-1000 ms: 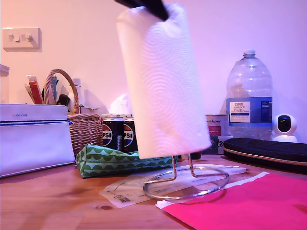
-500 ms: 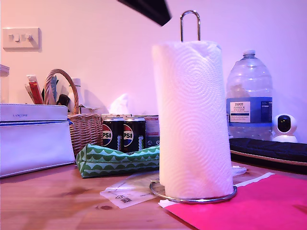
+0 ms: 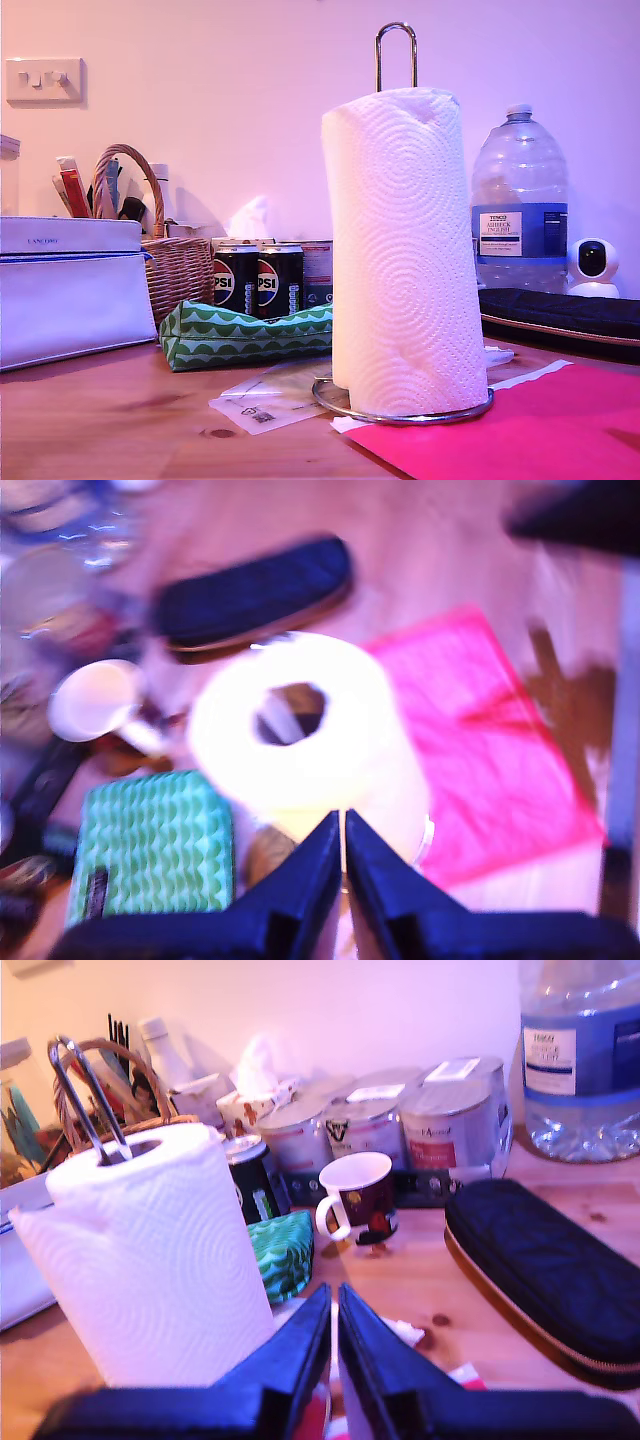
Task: Insert the paper towel roll into the metallic stand.
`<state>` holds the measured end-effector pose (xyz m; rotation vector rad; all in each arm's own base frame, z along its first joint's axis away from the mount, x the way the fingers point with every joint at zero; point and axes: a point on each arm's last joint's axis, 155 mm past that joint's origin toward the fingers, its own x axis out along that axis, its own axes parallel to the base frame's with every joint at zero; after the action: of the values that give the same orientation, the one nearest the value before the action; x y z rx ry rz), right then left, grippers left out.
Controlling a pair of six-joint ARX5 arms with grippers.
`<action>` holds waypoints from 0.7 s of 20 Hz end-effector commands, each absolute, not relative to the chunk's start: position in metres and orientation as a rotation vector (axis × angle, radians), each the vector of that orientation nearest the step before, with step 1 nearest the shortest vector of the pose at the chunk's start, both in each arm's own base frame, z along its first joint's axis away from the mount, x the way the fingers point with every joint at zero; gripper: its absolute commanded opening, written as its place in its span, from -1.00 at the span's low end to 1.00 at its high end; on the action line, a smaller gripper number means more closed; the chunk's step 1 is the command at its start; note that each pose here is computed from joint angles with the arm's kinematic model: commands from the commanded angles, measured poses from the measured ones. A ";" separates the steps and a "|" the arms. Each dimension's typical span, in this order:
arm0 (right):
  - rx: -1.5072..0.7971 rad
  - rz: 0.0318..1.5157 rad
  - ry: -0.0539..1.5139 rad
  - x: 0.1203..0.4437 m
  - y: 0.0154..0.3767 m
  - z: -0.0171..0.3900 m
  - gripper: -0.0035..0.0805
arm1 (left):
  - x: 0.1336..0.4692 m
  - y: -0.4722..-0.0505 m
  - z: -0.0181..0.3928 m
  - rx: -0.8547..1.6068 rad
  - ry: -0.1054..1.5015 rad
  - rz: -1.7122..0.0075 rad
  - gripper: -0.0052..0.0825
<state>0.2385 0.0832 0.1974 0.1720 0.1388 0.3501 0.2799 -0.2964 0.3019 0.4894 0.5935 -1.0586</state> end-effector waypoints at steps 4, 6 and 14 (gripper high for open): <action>0.151 0.252 0.102 0.246 0.065 0.202 -0.95 | 0.315 -0.283 0.285 0.374 0.602 -0.876 -0.94; 0.114 0.240 0.097 0.247 0.063 0.202 -0.95 | 0.326 -0.271 0.276 0.358 0.575 -0.790 -0.94; 0.081 0.219 0.101 0.247 0.059 0.199 -0.95 | 0.330 -0.206 0.235 0.183 0.485 -0.595 -0.94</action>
<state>0.2462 0.0597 0.2028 0.0895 0.0950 0.2239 0.3289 -0.2137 0.2513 0.1918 0.4603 -0.6172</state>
